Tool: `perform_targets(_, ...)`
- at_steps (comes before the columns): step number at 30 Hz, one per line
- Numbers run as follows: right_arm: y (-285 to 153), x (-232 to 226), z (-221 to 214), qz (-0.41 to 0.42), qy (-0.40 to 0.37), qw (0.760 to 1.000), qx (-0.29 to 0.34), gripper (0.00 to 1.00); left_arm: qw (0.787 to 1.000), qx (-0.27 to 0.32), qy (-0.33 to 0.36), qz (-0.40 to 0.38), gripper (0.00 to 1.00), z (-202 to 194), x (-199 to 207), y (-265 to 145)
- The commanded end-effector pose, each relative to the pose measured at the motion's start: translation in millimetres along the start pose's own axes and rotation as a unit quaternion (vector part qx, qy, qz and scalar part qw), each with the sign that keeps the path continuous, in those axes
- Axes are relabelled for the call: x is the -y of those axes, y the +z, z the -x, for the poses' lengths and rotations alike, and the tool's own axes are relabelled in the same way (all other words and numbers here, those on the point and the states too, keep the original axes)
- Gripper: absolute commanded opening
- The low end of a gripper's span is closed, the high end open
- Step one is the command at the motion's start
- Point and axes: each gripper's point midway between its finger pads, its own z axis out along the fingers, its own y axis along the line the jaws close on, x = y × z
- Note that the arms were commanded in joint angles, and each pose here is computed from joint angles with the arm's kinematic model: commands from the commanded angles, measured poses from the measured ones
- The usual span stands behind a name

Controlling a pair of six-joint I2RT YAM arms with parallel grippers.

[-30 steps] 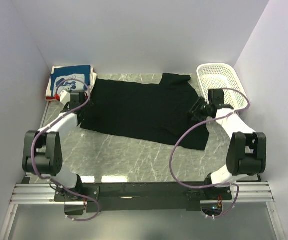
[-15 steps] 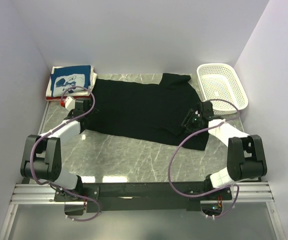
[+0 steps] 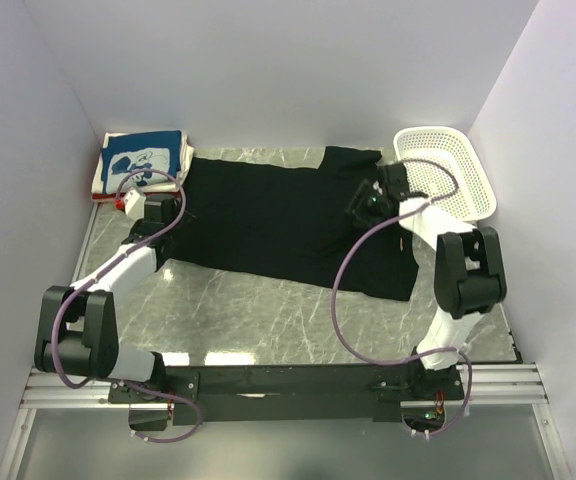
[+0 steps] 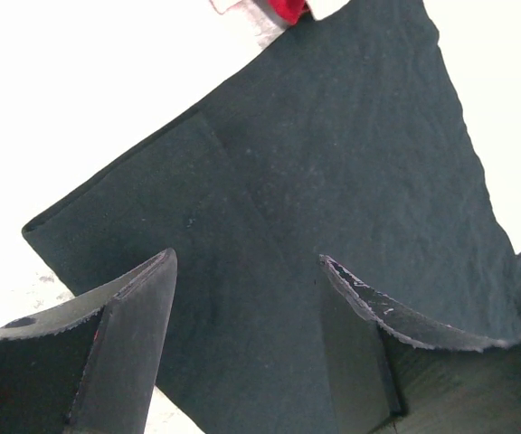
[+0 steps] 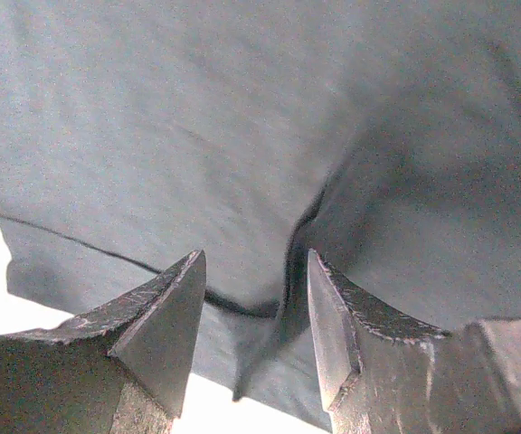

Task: Fold and stack the t-shirts
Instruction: Fold the tshirt

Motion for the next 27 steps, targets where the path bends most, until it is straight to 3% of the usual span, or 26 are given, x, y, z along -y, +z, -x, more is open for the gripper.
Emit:
perform_targets(1, 8.2, -35.0, 10.1, 0.023, -0.014, 1.000, -0.008, 0.56, 1.000, 0.012, 0.007, -0.015, 0.68, 9.2, 7.4, -9.7)
perform_targets(6, 13.5, -44.7, 11.9, 0.037, -0.024, 0.999, -0.022, 0.56, 1.000, 0.010, 0.001, -0.018, 0.69, 8.3, 5.9, -14.2)
perform_targets(14, -38.0, -34.1, 21.1, 0.032, -0.025, 0.999, 0.032, 0.56, 0.999, 0.027, -0.025, 0.014, 0.67, 11.1, -24.5, -32.2)
perform_targets(22, -87.8, 2.5, -30.5, 0.044, -0.003, 0.997, 0.056, 0.56, 0.994, 0.058, -0.054, 0.072, 0.65, 3.1, -78.6, -42.9)
perform_targets(27, -99.5, 44.6, -70.3, 0.005, 0.005, 0.999, 0.053, 0.56, 0.995, 0.044, -0.058, 0.070, 0.62, -5.2, -82.5, -30.4)
